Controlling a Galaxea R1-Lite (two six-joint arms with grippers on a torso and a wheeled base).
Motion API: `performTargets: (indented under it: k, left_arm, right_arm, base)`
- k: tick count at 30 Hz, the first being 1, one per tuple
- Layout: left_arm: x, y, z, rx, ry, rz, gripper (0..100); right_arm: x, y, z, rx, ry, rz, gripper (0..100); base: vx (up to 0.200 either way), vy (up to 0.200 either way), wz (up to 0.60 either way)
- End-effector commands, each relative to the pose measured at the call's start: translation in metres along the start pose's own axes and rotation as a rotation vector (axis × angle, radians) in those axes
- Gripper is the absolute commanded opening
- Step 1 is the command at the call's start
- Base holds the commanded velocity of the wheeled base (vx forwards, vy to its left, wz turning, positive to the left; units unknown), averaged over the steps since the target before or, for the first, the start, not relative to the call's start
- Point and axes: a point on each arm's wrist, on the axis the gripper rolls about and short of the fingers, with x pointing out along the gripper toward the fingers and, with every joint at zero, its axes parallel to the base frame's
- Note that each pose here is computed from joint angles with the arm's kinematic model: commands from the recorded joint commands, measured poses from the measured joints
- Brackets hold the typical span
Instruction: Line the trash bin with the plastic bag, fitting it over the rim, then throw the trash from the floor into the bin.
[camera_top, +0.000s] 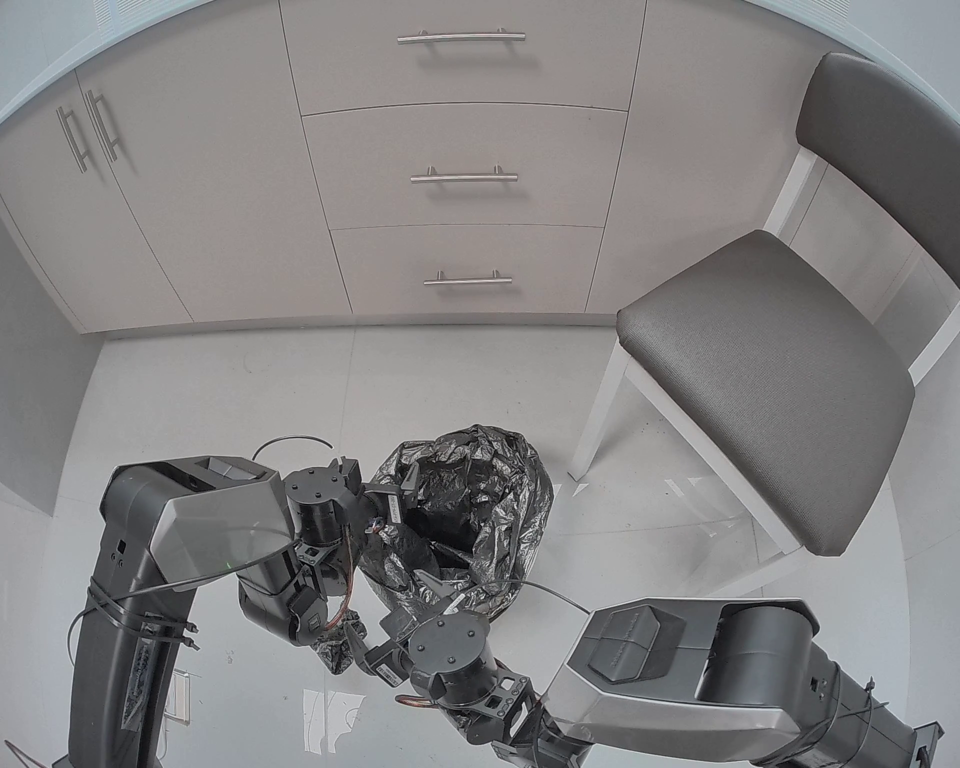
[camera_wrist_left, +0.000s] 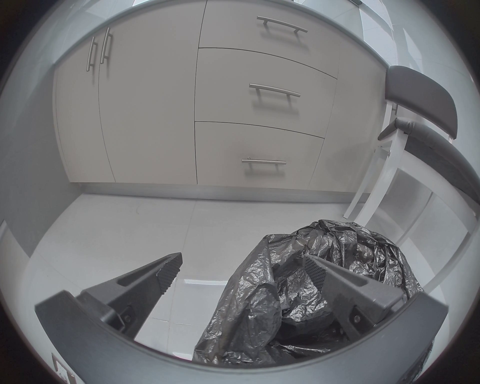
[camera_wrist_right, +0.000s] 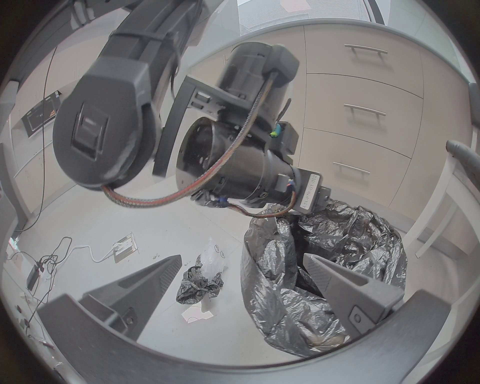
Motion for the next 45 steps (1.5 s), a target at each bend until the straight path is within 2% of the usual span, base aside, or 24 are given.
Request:
performTargets:
  k: [1,14,20,31,45]
  left_arm:
    - [0.000,0.001,-0.001,0.000,0.002,0.001,100]
    - [-0.001,-0.001,-0.003,0.003,0.007,-0.001,100]
    - [-0.001,0.000,-0.004,0.002,0.010,-0.001,100]
    - [0.000,0.000,-0.004,0.003,0.010,-0.001,100]
    - [0.000,0.000,-0.006,0.003,0.011,-0.001,100]
  right_arm:
    - [0.006,0.006,-0.016,-0.011,0.018,0.008,100]
    - [0.004,0.018,-0.027,-0.017,0.027,0.037,100]
    - [0.007,0.019,-0.023,-0.022,0.029,0.034,100]
    - [0.027,-0.007,-0.005,0.003,0.014,-0.028,100]
    - [0.034,-0.010,-0.023,0.001,0.043,-0.041,100]
  base:
    - [0.000,0.000,0.00]
    - [0.000,0.000,0.00]
    - [0.000,0.000,0.00]
    - [0.000,0.000,0.00]
    - [0.000,0.000,0.00]
